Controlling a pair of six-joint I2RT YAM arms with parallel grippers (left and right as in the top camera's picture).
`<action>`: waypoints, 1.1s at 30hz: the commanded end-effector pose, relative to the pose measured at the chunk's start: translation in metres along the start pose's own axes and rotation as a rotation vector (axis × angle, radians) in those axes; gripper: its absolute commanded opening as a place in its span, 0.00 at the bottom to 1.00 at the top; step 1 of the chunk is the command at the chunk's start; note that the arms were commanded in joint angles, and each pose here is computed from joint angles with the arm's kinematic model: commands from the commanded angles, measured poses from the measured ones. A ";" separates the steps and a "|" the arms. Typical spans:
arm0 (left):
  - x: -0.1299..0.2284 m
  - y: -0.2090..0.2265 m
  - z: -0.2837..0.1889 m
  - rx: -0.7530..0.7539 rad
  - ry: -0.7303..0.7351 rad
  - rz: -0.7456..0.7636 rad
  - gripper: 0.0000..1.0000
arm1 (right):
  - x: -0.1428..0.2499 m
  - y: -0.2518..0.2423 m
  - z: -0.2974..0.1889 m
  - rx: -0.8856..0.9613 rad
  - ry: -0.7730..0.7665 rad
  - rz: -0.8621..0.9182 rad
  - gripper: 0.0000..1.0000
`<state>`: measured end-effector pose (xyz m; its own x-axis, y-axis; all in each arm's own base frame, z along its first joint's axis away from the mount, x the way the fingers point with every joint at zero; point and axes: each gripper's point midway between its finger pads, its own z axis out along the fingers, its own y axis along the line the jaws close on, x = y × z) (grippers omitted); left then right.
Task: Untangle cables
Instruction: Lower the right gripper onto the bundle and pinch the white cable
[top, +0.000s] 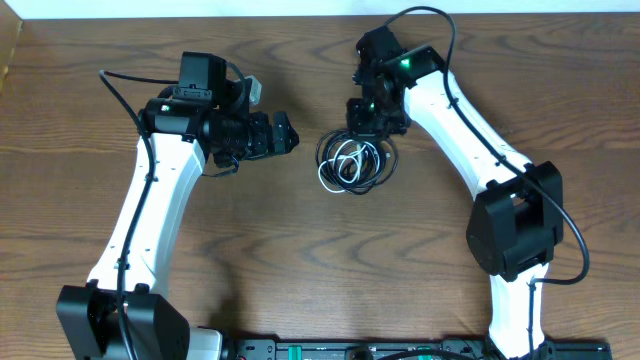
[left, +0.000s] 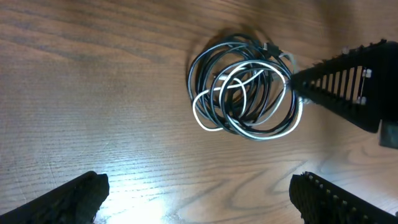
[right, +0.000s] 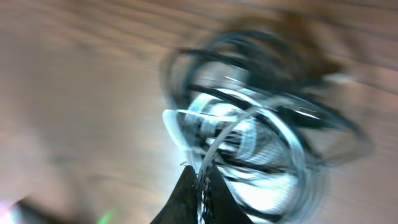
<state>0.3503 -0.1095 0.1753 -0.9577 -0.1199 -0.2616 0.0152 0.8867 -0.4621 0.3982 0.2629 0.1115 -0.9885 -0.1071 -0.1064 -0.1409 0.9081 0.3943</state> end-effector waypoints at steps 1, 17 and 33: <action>-0.005 -0.002 -0.001 0.001 -0.013 0.008 0.99 | 0.005 0.066 -0.016 -0.371 0.049 -0.096 0.01; -0.003 -0.001 -0.001 -0.002 -0.004 0.004 0.99 | -0.050 0.038 -0.090 0.031 -0.273 -0.130 0.01; -0.004 -0.001 -0.001 0.000 -0.009 0.006 0.99 | -0.060 0.058 -0.166 0.031 -0.472 -0.168 0.22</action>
<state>0.3510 -0.1095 0.1756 -0.9569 -0.1200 -0.2646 0.0165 0.8867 -0.4620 0.4390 0.2759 0.2389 -0.8829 -0.1066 -0.4572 -0.2879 0.8922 0.3479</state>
